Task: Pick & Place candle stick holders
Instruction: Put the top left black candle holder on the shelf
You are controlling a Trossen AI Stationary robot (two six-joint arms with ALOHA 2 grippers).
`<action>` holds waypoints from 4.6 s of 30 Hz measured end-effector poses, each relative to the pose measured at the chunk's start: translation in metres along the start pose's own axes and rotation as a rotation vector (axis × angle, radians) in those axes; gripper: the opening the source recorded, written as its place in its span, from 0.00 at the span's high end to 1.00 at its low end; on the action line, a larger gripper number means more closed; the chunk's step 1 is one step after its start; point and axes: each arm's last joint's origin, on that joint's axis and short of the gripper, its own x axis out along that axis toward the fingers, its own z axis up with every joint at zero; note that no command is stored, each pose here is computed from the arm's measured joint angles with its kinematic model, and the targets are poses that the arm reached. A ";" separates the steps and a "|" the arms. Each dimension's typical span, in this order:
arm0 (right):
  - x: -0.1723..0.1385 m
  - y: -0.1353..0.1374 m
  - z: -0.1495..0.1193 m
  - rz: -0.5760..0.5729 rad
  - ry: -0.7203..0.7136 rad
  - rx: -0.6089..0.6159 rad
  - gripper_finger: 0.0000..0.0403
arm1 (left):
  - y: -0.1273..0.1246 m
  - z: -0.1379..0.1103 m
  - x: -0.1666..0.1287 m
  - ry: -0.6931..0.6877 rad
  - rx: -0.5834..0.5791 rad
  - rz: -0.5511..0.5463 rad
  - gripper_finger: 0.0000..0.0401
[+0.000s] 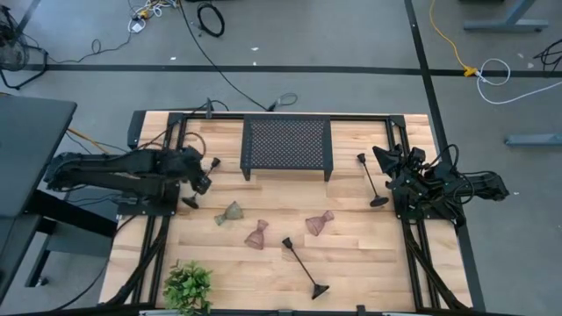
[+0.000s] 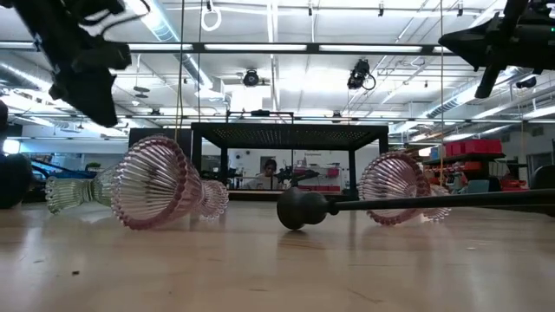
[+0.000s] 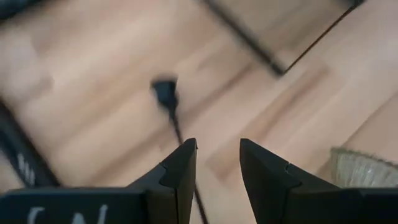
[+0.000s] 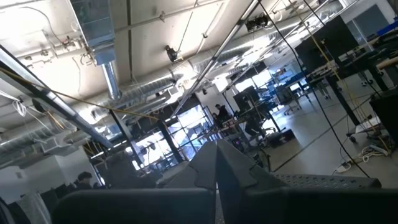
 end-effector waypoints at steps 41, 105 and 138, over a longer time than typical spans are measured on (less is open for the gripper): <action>0.000 0.000 0.000 0.000 0.000 0.000 0.98 | -0.008 0.018 0.124 0.569 -0.146 0.113 0.69; 0.000 0.000 0.000 0.000 0.000 0.000 0.98 | -0.032 0.175 0.028 -1.114 0.478 -0.609 0.97; 0.000 0.000 0.000 0.001 0.000 0.000 0.98 | -0.015 0.240 0.108 -1.000 0.397 -0.557 0.97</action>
